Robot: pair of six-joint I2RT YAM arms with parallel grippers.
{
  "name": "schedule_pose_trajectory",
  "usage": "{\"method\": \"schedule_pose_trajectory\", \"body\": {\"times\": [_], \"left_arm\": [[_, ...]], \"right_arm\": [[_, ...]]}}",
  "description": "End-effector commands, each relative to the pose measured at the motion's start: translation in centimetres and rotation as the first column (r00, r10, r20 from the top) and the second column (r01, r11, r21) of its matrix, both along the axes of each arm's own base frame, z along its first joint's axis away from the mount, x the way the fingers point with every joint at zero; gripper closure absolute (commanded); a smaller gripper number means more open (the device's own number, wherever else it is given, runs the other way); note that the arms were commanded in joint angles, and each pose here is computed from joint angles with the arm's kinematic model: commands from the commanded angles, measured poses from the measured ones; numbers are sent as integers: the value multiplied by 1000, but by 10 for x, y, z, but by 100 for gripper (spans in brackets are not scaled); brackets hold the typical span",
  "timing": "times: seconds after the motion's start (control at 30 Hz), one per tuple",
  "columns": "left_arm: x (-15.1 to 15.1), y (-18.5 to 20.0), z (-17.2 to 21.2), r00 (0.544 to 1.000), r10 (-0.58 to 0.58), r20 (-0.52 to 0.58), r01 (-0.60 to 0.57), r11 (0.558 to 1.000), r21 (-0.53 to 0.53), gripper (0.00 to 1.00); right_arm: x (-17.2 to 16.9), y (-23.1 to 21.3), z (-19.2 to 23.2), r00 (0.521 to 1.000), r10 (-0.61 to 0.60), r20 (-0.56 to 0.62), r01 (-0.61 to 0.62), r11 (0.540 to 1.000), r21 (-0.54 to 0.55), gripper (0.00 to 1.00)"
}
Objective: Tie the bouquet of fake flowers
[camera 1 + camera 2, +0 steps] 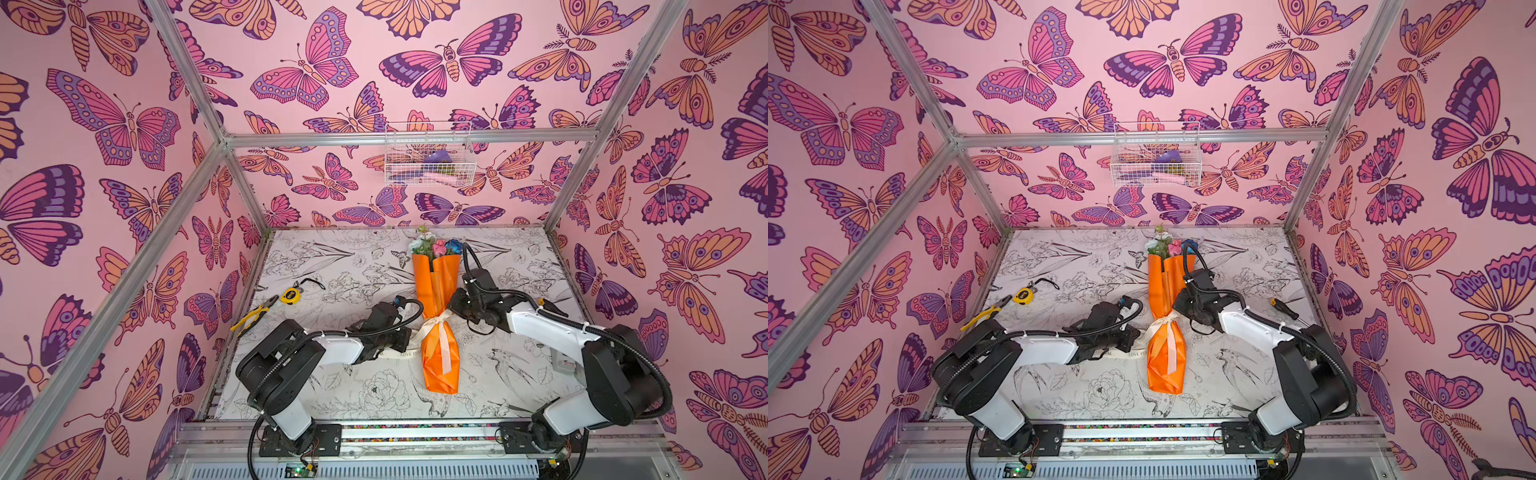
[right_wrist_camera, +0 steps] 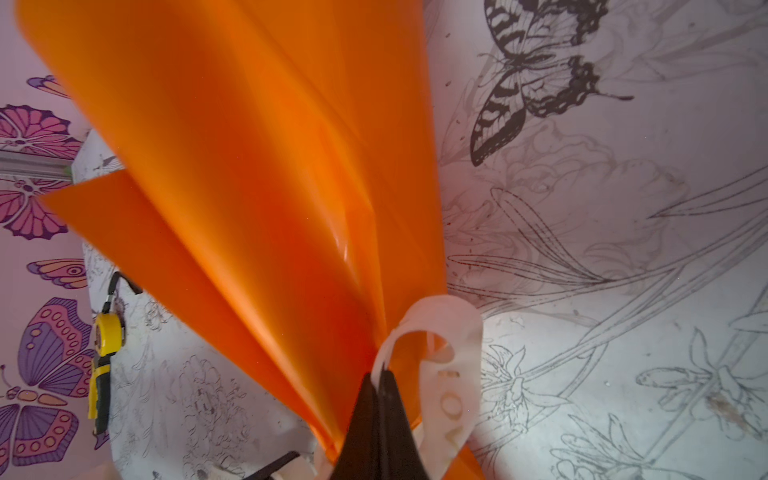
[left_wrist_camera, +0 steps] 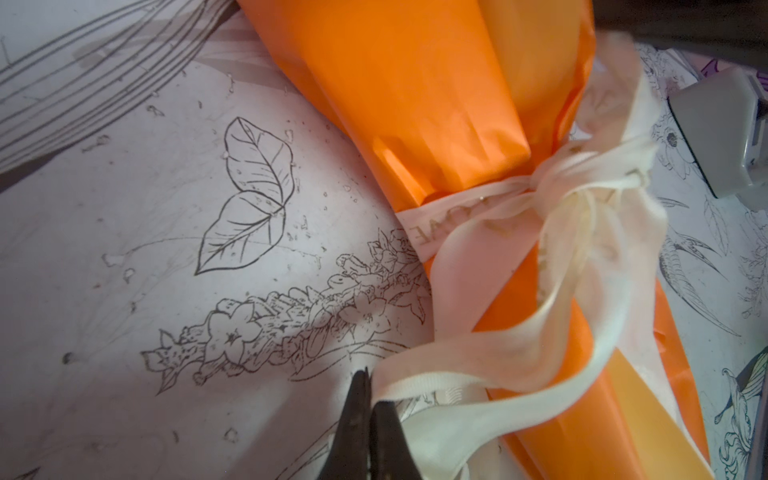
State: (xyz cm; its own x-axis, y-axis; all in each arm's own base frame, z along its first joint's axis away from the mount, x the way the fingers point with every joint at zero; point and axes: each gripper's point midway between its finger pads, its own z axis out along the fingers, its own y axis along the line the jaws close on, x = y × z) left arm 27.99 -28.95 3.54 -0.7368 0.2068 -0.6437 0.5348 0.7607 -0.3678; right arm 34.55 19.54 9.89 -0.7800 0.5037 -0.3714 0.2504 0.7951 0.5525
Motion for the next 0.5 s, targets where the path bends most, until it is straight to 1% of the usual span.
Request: {"method": "schedule_pose_trajectory", "body": {"times": [0.0, 0.13, 0.27, 0.47], "left_arm": [[-1, -1, 0, 1000, -5, 8, 5, 1000, 5, 100], [1, 2, 2, 1000, 14, 20, -15, 1000, 15, 100], [4, 13, -1, 998, 56, 25, -58, 997, 52, 100], [3, 25, -9, 997, 78, 17, -79, 990, 115, 100]], "right_arm": [[-3, 2, 16, 998, 33, 57, -34, 999, 17, 100], [-9, -2, 18, 996, 62, 71, -61, 998, -9, 100], [-18, -14, 10, 996, 78, 40, -74, 993, -92, 100], [-30, -36, -11, 998, 58, -24, -62, 977, -202, 100]]}}
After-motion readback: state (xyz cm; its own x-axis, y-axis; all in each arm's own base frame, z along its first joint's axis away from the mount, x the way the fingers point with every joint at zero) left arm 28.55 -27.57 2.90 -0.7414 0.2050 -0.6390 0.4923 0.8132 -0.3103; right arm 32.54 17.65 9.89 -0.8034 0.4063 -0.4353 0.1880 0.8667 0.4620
